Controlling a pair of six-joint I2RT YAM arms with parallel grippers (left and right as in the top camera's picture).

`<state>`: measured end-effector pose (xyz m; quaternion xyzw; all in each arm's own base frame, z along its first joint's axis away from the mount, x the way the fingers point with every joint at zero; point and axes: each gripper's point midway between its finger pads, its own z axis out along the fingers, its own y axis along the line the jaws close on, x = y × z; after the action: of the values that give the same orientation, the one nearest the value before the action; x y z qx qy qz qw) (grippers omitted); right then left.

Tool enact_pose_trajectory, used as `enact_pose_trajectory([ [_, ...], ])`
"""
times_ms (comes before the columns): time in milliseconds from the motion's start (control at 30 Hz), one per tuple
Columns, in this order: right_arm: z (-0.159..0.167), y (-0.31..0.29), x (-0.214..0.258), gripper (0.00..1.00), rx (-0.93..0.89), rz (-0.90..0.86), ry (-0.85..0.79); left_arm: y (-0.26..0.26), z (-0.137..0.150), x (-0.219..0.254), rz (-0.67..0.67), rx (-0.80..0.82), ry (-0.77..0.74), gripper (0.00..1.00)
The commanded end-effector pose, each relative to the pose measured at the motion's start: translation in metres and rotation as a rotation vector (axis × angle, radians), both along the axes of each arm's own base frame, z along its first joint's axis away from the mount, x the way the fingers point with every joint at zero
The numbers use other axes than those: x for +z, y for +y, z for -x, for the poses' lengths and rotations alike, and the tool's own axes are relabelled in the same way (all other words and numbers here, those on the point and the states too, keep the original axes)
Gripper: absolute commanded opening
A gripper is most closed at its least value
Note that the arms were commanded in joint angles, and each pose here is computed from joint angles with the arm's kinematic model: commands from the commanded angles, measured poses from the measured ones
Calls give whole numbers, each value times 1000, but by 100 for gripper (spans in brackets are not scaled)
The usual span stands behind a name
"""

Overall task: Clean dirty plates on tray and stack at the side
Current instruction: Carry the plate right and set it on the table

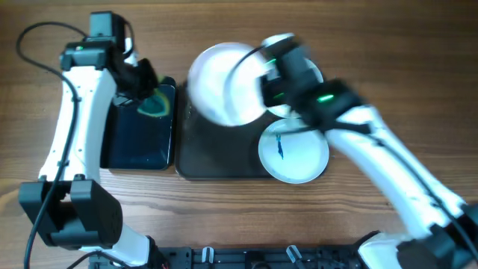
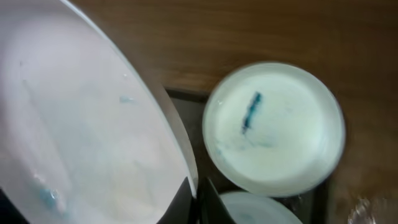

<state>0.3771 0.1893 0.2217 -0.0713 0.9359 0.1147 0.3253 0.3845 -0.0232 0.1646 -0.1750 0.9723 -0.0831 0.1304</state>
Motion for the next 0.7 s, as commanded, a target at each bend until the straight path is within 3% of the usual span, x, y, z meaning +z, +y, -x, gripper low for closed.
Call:
enact_pose_trajectory([
  [0,6,-53,10,4,-97,-229,147,-32,-6,2,6,-90,-36,4],
  [333,23,-242,-40,4,-590,-139,286,-76,-13,-13,12,-174,-37,4],
  [667,56,-298,-148,4,-777,-155,406,-81,-14,-26,9,-185,-7,4],
])
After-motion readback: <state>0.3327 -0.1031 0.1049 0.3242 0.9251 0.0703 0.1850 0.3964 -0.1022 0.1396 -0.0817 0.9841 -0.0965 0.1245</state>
